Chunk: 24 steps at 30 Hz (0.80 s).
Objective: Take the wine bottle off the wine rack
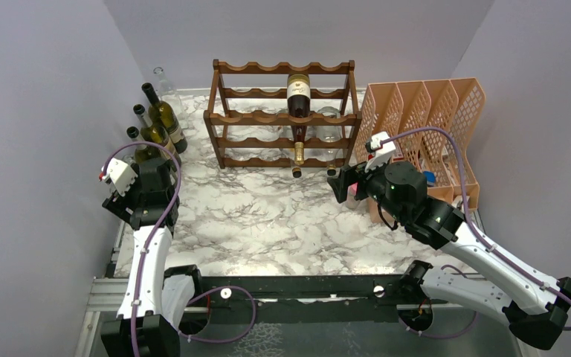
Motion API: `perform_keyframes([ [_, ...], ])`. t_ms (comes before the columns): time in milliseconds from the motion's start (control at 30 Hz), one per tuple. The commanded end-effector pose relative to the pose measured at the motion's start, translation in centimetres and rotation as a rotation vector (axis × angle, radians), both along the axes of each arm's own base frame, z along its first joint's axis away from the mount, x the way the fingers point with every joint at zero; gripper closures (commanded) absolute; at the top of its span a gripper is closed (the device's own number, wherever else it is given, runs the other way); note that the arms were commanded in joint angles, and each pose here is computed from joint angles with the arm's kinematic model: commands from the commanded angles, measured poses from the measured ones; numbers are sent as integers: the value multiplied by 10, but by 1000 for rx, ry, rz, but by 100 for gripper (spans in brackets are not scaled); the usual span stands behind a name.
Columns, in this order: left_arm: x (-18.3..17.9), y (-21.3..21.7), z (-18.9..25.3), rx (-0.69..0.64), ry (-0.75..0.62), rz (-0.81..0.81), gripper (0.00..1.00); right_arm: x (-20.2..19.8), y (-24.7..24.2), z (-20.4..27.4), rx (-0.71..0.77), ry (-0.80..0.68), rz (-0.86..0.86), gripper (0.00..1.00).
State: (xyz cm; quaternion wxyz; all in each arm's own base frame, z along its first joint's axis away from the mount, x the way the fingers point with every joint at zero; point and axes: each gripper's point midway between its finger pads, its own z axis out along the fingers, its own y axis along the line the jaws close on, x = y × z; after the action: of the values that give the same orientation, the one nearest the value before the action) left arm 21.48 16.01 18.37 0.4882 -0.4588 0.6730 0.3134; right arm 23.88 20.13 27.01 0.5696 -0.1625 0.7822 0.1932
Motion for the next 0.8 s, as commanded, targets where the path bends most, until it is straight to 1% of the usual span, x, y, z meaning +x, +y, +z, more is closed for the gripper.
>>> perform_keyframes([
  [0,2,0,11,-1,-31,-13,17,0,6,5,33,-14,21,4],
  [33,2,0,13,-1,-40,-14,16,0,6,5,34,-15,21,4],
  [133,3,-2,21,-3,-55,-23,8,0,7,5,34,-14,25,4],
  [233,4,-4,26,-9,-64,-44,1,0,9,5,35,-13,31,4],
  [467,1,-8,33,-22,-88,-68,1,2,11,1,18,0,32,4],
  [667,-10,-15,38,-60,-141,-77,1,3,12,1,11,1,33,4],
  [767,-10,-21,44,-78,-163,-115,1,4,14,1,8,2,36,4],
])
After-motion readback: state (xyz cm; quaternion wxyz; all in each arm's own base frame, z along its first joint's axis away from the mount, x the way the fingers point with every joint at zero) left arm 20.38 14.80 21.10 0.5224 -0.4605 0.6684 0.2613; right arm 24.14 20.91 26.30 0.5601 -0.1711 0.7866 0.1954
